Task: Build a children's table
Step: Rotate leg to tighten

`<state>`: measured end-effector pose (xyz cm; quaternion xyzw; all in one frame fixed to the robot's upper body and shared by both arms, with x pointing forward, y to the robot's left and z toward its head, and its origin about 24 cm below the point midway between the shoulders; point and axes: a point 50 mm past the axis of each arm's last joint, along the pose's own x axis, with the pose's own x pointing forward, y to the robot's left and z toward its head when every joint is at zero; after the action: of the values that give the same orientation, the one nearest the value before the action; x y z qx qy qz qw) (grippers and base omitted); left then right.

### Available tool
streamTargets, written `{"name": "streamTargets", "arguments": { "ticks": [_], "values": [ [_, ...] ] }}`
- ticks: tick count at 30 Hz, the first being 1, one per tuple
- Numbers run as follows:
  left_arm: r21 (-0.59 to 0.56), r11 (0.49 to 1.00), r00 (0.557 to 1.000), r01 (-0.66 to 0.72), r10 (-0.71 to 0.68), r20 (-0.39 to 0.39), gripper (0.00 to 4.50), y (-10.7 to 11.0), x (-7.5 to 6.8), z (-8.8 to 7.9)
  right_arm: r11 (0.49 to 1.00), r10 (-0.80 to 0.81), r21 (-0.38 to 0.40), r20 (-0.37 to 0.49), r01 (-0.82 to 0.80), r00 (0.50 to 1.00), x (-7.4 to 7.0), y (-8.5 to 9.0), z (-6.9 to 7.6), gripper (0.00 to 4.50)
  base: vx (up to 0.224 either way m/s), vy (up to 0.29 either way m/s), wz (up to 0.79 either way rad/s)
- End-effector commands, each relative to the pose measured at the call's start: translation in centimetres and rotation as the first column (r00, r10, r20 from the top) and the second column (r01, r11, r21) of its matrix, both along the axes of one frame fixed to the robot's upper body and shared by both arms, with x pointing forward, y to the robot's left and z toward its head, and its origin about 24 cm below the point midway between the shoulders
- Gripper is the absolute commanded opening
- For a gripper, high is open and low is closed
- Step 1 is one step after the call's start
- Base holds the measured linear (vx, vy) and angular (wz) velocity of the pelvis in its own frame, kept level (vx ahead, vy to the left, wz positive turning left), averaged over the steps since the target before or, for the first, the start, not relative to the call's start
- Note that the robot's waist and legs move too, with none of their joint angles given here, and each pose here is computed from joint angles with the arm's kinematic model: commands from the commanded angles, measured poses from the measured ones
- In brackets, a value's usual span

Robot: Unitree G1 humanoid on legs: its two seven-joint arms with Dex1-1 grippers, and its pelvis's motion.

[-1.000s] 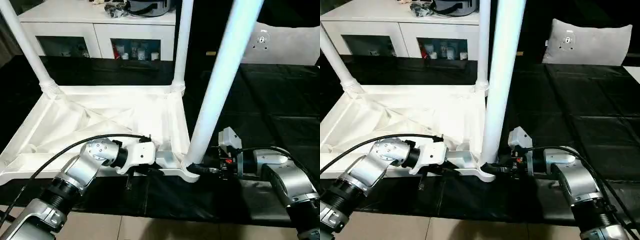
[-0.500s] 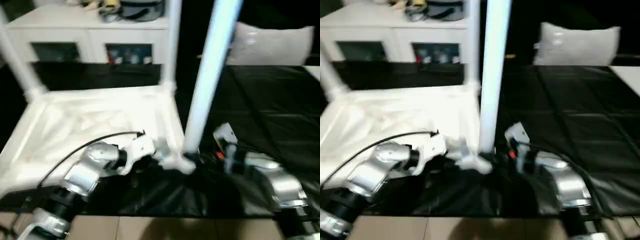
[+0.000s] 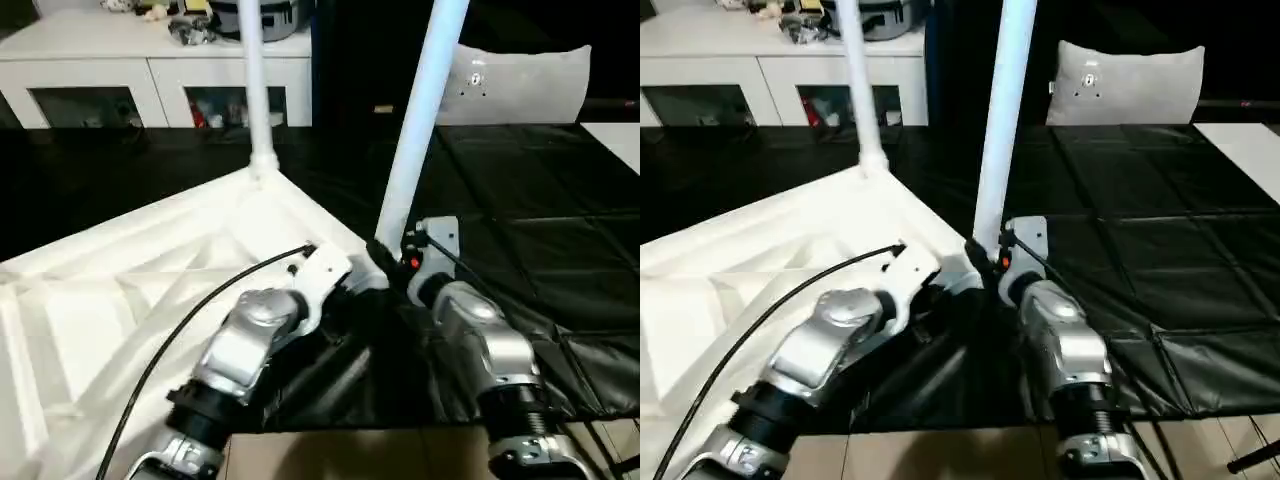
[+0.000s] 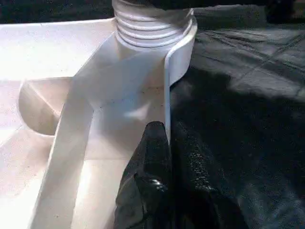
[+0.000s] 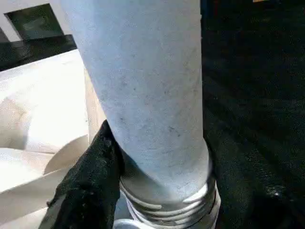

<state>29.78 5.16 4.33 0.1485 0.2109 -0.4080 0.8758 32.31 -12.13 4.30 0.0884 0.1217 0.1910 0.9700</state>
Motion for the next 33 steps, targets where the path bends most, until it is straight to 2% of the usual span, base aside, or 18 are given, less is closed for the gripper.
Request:
{"name": "streamTargets", "arguments": {
  "ticks": [1,5,9,11,12,14,15,18,20,21,22,23,26,28,29,30,31,33],
  "values": [
    [-0.021,0.993,0.993,0.113,-0.112,0.035,0.00,-2.0,-0.9,0.6,0.999,0.027,0.037,-0.085,-0.024,0.996,-0.7,0.7,-1.8,3.14,0.000,0.000,0.00],
    [0.011,0.993,0.993,0.114,-0.114,0.035,0.00,-1.2,-0.9,0.1,0.997,0.057,0.046,-0.019,-0.056,0.998,-0.6,-0.4,-0.8,3.54,0.000,0.000,0.00],
    [0.039,0.993,0.993,0.112,-0.113,0.035,0.00,-0.3,-0.6,-0.3,0.989,0.146,-0.015,0.041,-0.145,0.988,-0.9,-1.7,-0.2,3.81,0.000,0.000,0.00],
    [0.060,0.988,0.989,0.139,-0.141,0.035,0.00,0.3,-0.6,-0.5,0.971,0.235,-0.057,0.061,-0.232,0.970,-1.3,-2.7,0.2,4.01,0.000,0.000,0.00],
    [0.074,0.982,0.984,0.174,-0.176,0.029,0.00,0.9,-0.7,-0.7,0.943,0.327,-0.094,0.066,-0.321,0.943,-1.7,-3.5,0.6,4.04,0.000,0.000,0.00],
    [0.077,0.979,0.982,0.187,-0.189,0.025,0.00,1.1,-0.7,-0.8,0.929,0.362,-0.107,0.066,-0.354,0.930,-1.9,-3.8,0.8,4.26,0.000,0.000,0.00],
    [0.084,0.971,0.974,0.226,-0.227,0.012,0.00,1.8,-0.8,-0.9,0.890,0.445,-0.137,0.052,-0.435,0.894,-2.3,-4.6,1.1,4.38,0.000,0.000,0.00],
    [0.100,0.951,0.956,0.293,-0.294,0.000,0.00,2.6,-1.0,-1.0,0.845,0.523,-0.149,0.020,-0.514,0.852,-2.8,-5.6,1.5,4.48,0.000,0.000,0.00],
    [0.107,0.909,0.915,0.403,-0.403,-0.018,0.00,3.3,-1.4,-1.0,0.785,0.602,-0.177,-0.003,-0.593,0.798,-3.1,-6.5,2.1,4.48,0.000,0.000,0.00],
    [0.108,0.887,0.893,0.450,-0.450,-0.024,0.00,3.6,-1.7,-0.9,0.768,0.625,-0.170,-0.007,-0.617,0.780,-3.1,-6.7,2.3,4.48,0.000,0.000,0.00],
    [0.108,0.887,0.893,0.450,-0.450,-0.024,0.00,3.6,-1.7,-0.9,0.768,0.625,-0.170,-0.007,-0.617,0.780,-3.1,-6.7,2.3,4.48,0.000,0.000,0.00],
    [0.115,0.852,0.859,0.512,-0.511,-0.041,0.00,3.9,-2.0,-0.9,0.745,0.654,-0.163,-0.014,-0.647,0.756,-3.1,-6.9,2.6,4.48,0.000,0.000,0.00],
    [0.137,0.795,0.807,0.591,-0.586,-0.078,0.00,4.6,-2.6,-1.0,0.706,0.697,-0.147,-0.032,-0.693,0.716,-3.3,-6.9,2.7,4.13,0.000,0.000,0.00],
    [0.158,0.745,0.762,0.648,-0.638,-0.114,0.00,5.3,-2.9,-1.1,0.653,0.747,-0.118,-0.059,-0.748,0.662,-3.8,-6.8,2.7,4.10,0.000,0.000,0.00],
    [0.159,0.744,0.761,0.649,-0.639,-0.115,0.00,5.3,-2.9,-1.1,0.651,0.749,-0.116,-0.060,-0.750,0.660,-3.8,-6.8,2.7,3.96,0.000,0.000,0.00],
    [0.166,0.732,0.751,0.660,-0.648,-0.126,0.00,5.5,-2.9,-1.2,0.634,0.764,-0.100,-0.072,-0.767,0.641,-4.0,-6.7,2.6,3.96,0.000,0.000,0.00],
    [0.175,0.707,0.728,0.686,-0.671,-0.142,0.00,5.7,-3.0,-1.2,0.597,0.793,-0.067,-0.096,-0.799,0.601,-4.6,-6.6,2.5,3.73,0.000,0.000,0.00],
    [0.174,0.695,0.716,0.698,-0.682,-0.148,0.00,5.9,-3.1,-1.1,0.580,0.806,-0.050,-0.108,-0.813,0.581,-4.8,-6.5,2.3,3.62,0.000,0.000,0.00]
  ]
}}
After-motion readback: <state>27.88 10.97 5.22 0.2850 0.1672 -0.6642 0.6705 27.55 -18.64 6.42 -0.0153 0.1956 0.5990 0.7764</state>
